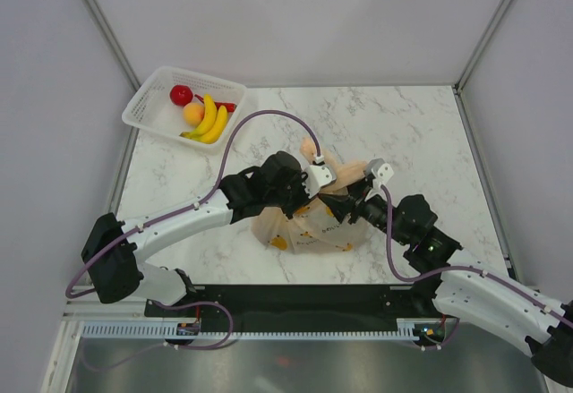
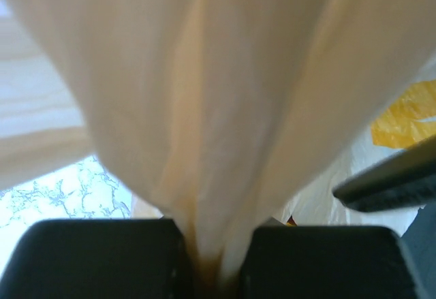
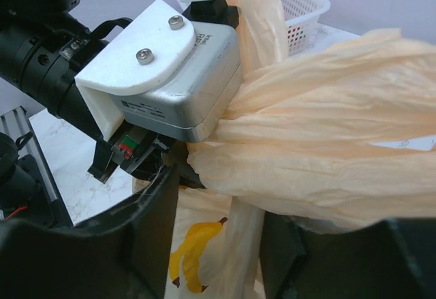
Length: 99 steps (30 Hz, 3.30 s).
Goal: Place the fake fruits into the plastic bag and tie a complex knot
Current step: Tie the plastic bag at the center of the board.
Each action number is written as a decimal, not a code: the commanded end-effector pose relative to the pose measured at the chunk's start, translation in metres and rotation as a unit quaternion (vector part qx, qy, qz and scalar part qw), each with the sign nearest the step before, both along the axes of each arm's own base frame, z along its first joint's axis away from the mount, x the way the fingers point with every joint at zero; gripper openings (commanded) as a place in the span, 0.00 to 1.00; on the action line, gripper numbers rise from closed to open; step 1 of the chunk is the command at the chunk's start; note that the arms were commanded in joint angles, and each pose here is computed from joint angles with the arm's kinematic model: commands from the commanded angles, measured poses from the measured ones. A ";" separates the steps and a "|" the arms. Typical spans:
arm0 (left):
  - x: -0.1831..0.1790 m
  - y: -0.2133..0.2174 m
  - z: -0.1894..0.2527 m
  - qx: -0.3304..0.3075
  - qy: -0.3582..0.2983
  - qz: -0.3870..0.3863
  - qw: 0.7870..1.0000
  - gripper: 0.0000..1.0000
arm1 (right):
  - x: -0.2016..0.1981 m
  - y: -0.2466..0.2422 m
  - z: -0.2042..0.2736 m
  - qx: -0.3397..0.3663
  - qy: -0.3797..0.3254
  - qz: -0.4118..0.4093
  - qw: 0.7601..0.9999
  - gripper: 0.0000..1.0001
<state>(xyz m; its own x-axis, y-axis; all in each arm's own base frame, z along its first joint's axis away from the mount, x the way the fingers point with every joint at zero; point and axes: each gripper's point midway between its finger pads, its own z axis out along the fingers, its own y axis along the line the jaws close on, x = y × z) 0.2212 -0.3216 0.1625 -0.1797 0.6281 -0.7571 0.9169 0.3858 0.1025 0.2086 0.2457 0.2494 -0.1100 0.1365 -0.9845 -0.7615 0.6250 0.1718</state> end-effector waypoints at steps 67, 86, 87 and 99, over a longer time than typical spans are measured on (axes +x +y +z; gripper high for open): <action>-0.013 -0.014 0.025 -0.065 -0.005 -0.048 0.997 0.02 | 0.001 0.018 0.034 0.066 -0.043 0.034 0.996 0.43; -0.015 -0.014 0.030 -0.071 -0.007 -0.051 0.996 0.02 | 0.004 0.022 0.054 0.127 -0.043 0.031 0.991 0.50; -0.015 -0.014 0.031 -0.072 -0.007 -0.049 0.996 0.02 | 0.005 0.022 0.055 0.132 -0.043 0.029 0.990 0.50; -0.009 -0.009 0.038 -0.072 -0.023 -0.032 0.997 0.02 | 0.007 0.027 0.052 0.116 -0.042 0.036 0.992 0.00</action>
<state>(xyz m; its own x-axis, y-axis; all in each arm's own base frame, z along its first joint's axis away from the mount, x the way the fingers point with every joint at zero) 0.2114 -0.3283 0.1733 -0.1593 0.5577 -0.8146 0.9341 0.3523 0.0585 0.2181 0.2710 0.2692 -0.1127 0.3023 -0.9465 -0.7922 0.5476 0.2692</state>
